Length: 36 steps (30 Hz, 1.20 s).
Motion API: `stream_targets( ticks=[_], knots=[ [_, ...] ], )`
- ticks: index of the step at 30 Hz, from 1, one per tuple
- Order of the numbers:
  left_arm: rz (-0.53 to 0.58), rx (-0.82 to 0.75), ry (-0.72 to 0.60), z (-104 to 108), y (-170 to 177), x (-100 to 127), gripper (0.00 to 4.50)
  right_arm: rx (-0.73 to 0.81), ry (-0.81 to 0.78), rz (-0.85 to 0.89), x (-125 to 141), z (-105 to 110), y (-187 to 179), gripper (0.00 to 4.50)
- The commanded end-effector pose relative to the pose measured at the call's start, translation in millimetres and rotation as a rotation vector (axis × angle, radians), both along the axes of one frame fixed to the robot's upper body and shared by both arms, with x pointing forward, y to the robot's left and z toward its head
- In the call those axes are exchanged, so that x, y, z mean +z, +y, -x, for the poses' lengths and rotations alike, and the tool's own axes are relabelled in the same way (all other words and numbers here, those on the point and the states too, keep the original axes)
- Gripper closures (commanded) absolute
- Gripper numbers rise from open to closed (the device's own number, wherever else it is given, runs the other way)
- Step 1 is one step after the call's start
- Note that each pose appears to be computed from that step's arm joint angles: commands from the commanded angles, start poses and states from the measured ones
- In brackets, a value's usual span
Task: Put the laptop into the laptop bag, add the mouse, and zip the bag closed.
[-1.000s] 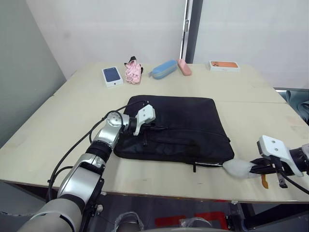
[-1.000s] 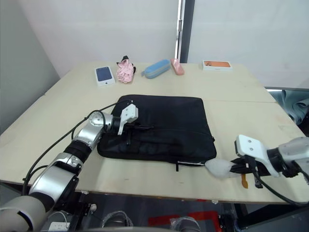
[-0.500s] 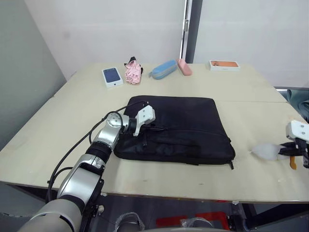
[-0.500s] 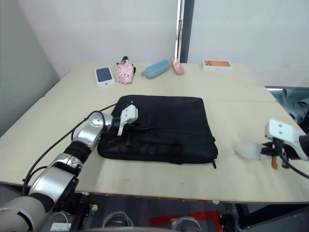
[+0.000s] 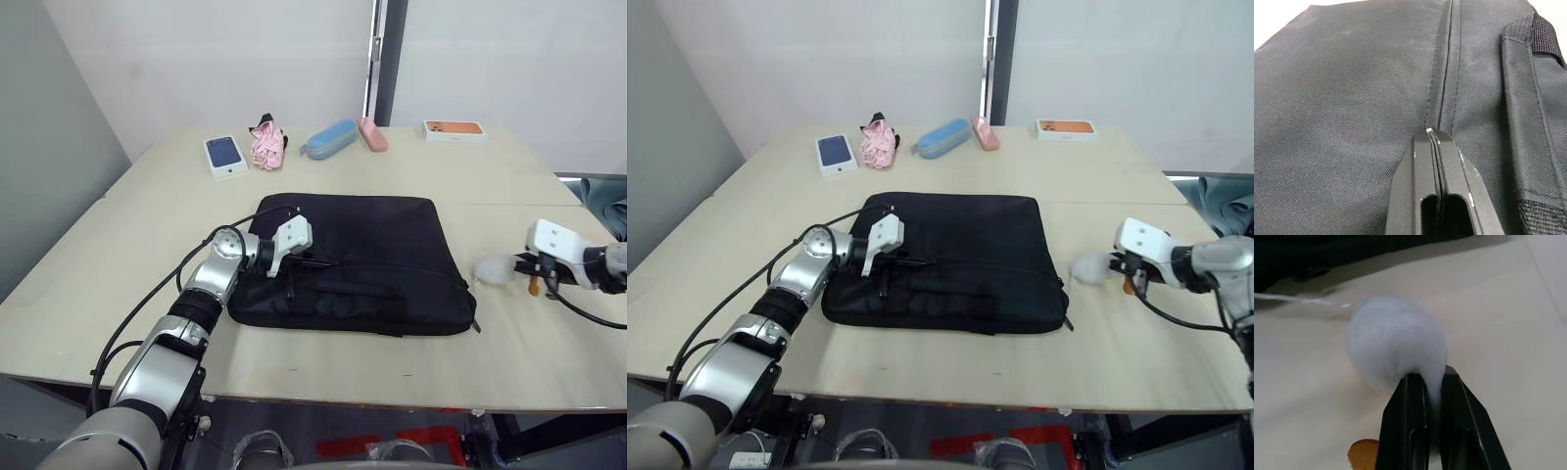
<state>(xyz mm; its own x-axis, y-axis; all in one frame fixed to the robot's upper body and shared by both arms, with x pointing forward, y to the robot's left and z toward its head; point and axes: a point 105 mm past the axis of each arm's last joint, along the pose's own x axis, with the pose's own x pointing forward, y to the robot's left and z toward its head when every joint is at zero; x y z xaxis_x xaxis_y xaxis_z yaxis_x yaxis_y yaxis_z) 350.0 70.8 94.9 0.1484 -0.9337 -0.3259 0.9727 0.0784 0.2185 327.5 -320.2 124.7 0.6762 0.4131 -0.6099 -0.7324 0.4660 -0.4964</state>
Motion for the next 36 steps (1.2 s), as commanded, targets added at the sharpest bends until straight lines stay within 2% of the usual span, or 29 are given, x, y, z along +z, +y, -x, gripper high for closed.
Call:
stream_targets(
  ticks=[1,6,14,18,24,32,33,36],
  knots=[
    [-0.181,-0.028,0.199,25.3,14.3,-60.5,4.50,-0.067,-0.126,0.016,16.5,-17.7,-7.3,4.48],
    [-0.188,-0.027,0.197,25.2,15.9,-60.2,4.50,-0.106,-0.174,-0.003,16.6,-30.5,-7.1,4.48],
    [-0.186,-0.029,0.202,27.8,17.7,-60.1,4.50,-0.120,-0.221,-0.005,18.0,-39.6,-4.8,4.48],
    [-0.187,-0.028,0.204,28.8,18.8,-60.1,4.50,-0.136,-0.292,-0.006,23.8,-47.3,-2.0,4.48],
    [-0.184,-0.023,0.201,29.2,19.4,-59.3,4.50,-0.079,-0.190,-0.036,6.6,-38.9,7.5,4.48],
    [-0.180,-0.025,0.199,29.7,19.1,-58.4,4.50,-0.044,-0.122,-0.098,0.4,-31.1,15.7,4.48],
    [-0.181,-0.024,0.198,29.4,19.2,-58.3,4.50,-0.040,-0.117,-0.106,0.0,-30.1,16.6,3.73],
    [-0.184,-0.021,0.192,28.3,19.4,-58.4,4.50,-0.028,-0.072,-0.144,-1.8,-23.7,18.5,2.70]
  ],
)
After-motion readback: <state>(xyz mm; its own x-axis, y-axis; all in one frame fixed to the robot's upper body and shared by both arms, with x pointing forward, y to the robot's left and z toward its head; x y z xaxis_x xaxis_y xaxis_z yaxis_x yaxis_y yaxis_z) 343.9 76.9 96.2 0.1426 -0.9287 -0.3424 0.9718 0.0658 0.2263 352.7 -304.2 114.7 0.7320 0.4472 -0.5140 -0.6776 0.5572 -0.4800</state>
